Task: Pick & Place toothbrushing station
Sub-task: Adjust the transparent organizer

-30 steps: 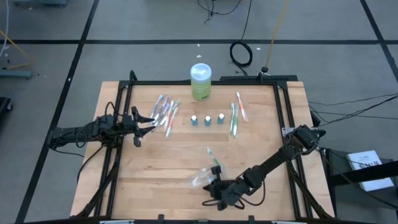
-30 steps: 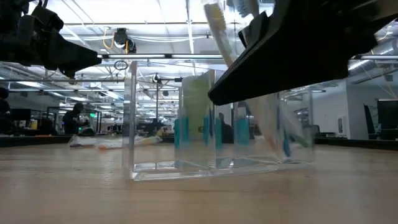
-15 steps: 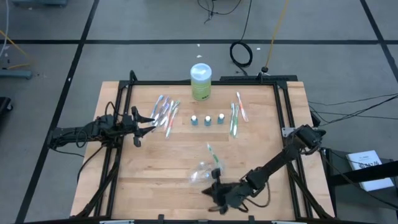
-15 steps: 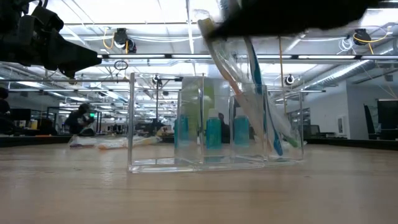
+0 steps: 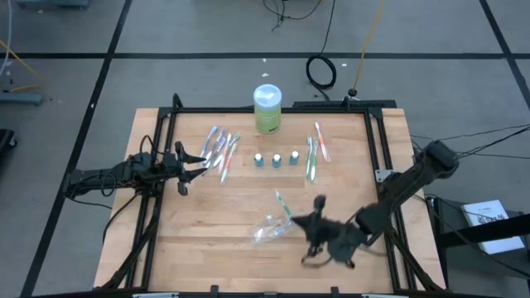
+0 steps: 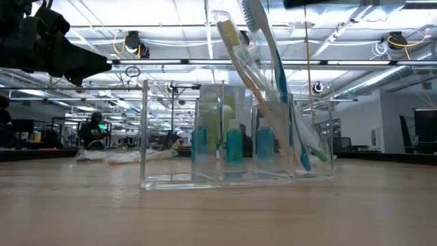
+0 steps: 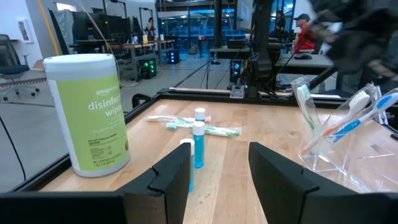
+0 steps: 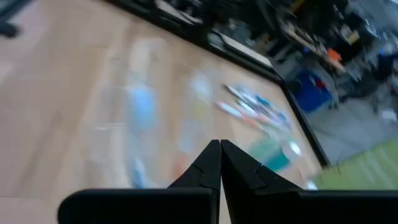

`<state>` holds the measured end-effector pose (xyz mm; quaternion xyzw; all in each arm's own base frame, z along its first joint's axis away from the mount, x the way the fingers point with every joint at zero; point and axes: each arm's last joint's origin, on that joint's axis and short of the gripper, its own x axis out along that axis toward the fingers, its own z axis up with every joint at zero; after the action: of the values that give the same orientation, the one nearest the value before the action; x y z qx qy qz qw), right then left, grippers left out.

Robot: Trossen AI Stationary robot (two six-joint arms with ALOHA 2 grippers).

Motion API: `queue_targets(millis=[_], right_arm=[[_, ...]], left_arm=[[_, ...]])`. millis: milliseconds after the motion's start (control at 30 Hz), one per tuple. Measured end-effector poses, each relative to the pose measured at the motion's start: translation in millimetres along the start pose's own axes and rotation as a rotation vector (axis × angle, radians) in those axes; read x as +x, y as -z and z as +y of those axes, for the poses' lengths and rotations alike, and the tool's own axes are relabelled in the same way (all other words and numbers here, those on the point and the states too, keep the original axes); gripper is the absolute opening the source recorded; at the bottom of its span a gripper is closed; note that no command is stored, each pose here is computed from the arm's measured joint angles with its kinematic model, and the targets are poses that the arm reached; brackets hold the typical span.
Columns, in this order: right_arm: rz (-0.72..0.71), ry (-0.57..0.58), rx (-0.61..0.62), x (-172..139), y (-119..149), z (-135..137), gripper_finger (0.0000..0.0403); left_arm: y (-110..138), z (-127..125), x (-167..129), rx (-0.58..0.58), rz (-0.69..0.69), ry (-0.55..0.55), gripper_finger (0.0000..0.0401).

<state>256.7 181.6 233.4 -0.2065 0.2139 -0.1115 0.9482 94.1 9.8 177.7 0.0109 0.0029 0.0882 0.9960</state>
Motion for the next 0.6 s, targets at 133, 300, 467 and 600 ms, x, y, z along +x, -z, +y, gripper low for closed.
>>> queue_targets(millis=[133,300,467,600], right_arm=[[0.036,-0.015,0.153,10,47,-31,0.0],[-0.063,-0.106,0.342,25,109,-56,0.0],[-0.153,-0.143,0.448,24,152,-71,0.0],[-0.178,-0.202,0.463,29,153,-66,0.0]], left_arm=[[0,0,0,0.0,0.0,0.0,0.0166],[0,0,0,0.0,0.0,0.0,0.0166],[0,0,0,0.0,0.0,0.0,0.0166],[0,0,0,0.0,0.0,0.0,0.0166]])
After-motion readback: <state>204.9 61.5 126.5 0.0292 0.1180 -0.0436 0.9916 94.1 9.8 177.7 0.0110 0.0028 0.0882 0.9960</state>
